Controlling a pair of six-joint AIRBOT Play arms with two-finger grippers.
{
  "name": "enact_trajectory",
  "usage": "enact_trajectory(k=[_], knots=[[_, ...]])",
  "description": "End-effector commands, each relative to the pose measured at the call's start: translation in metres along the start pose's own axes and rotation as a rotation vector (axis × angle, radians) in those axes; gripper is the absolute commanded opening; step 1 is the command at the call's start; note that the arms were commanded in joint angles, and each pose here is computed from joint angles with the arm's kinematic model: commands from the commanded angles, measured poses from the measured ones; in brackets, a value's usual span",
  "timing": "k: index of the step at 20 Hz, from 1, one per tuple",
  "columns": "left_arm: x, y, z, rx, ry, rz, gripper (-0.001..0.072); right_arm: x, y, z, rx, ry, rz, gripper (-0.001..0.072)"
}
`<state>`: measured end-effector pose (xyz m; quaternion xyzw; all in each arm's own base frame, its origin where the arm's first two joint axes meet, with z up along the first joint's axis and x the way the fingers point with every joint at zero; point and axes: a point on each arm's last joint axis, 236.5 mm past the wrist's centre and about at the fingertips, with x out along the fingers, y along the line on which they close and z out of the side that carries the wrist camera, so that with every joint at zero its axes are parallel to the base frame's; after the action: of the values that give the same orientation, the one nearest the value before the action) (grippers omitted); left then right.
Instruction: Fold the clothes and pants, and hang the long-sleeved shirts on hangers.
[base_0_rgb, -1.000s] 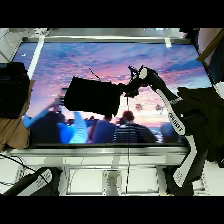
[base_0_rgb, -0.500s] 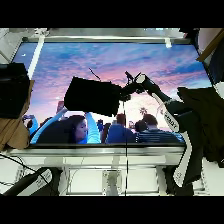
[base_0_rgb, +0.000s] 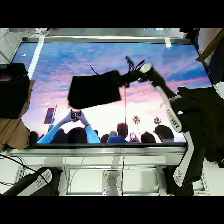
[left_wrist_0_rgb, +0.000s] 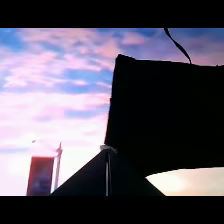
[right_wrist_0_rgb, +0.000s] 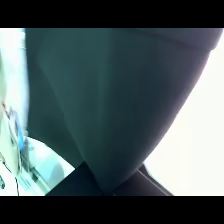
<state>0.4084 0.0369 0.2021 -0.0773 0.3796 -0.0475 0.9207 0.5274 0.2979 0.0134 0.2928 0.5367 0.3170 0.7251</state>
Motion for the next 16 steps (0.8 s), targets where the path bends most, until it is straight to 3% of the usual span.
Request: enact_trajectory(k=[1,6,11,16], knots=[[0.000,-0.006,0.002,-0.012,-0.008,-0.027,0.0021,-0.105,-0.006,0.045,-0.082,-0.090,-0.091,0.0004],[-0.001,-0.023,0.007,-0.038,-0.026,-0.097,0.0021,-0.293,-0.075,0.047,0.003,-0.215,-0.333,0.0004],[-0.001,-0.023,0.006,-0.055,-0.024,-0.098,0.0021,-0.462,-0.136,-0.010,0.205,-0.354,-0.554,0.0004],[-0.001,-0.023,0.006,-0.065,-0.023,-0.098,0.0020,-0.570,-0.150,-0.087,0.386,-0.481,-0.660,0.0004]])
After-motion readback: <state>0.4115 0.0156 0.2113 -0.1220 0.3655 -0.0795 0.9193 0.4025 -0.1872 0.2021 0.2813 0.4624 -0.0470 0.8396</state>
